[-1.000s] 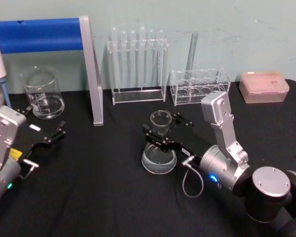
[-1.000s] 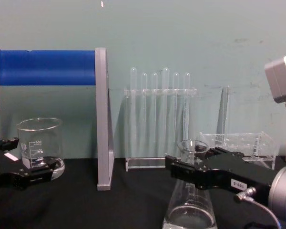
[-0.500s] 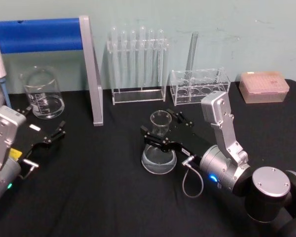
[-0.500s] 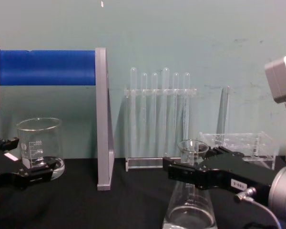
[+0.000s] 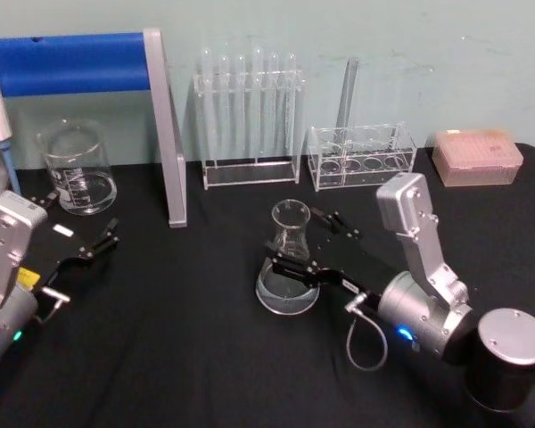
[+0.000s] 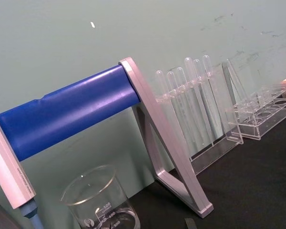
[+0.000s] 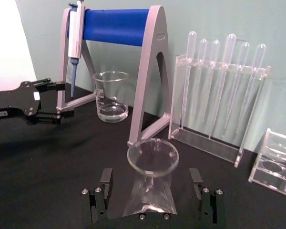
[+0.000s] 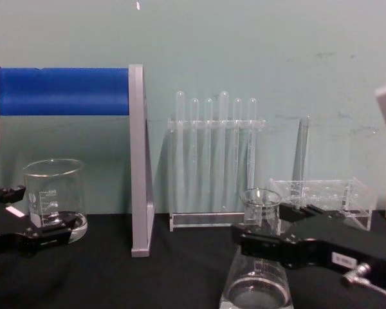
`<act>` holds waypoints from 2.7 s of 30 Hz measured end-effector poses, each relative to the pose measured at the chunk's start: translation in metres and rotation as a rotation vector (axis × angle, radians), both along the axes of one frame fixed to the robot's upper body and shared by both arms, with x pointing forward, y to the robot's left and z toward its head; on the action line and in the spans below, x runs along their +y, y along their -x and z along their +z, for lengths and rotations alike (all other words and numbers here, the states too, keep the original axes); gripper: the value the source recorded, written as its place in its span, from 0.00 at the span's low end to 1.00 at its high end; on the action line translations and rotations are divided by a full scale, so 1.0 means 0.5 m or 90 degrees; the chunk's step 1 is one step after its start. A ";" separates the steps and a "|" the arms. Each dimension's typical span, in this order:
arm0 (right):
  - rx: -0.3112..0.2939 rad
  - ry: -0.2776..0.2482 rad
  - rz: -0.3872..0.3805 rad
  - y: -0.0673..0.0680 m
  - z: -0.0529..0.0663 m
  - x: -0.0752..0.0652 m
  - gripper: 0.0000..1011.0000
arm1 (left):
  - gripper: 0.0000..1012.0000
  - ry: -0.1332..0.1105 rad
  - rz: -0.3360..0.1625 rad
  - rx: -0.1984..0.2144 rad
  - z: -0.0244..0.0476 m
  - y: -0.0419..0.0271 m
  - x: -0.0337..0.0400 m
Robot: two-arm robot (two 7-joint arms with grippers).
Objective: Grasp the erlenmeyer flask with one hand, shake it three times, then place it back.
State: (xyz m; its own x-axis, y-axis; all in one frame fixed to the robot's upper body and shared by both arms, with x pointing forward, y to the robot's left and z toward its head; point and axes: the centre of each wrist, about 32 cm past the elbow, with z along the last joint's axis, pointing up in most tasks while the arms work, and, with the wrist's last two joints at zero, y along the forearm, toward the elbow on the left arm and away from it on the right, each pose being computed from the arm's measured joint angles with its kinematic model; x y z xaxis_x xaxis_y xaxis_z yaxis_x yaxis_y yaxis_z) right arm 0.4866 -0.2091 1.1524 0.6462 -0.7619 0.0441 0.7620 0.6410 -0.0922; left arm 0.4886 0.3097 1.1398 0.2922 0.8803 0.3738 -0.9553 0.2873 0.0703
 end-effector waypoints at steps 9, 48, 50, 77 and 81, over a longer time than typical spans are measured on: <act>0.013 0.008 0.002 0.044 0.009 -0.050 0.99 | 0.99 0.000 0.000 0.000 0.000 0.000 0.000; -0.085 0.102 -0.299 -0.035 -0.030 -0.095 0.99 | 0.99 0.000 0.000 0.000 0.000 0.000 0.000; -0.085 0.103 -0.300 -0.036 -0.031 -0.095 0.99 | 0.99 0.000 0.000 0.000 0.000 0.000 0.000; -0.084 0.107 -0.299 -0.035 -0.031 -0.095 0.99 | 0.99 0.000 0.000 0.000 0.000 0.000 0.000; -0.084 0.107 -0.299 -0.035 -0.031 -0.095 0.99 | 0.99 0.000 0.000 0.000 0.000 0.000 0.000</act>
State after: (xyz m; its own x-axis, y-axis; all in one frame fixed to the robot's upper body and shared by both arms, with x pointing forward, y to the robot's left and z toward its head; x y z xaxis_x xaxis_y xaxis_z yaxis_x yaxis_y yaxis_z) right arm 0.5042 -0.2565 1.1368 0.2161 -0.9440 0.2492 0.9763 0.2110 -0.0476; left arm 0.4886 0.3097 1.1398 0.2923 0.8803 0.3737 -0.9552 0.2873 0.0703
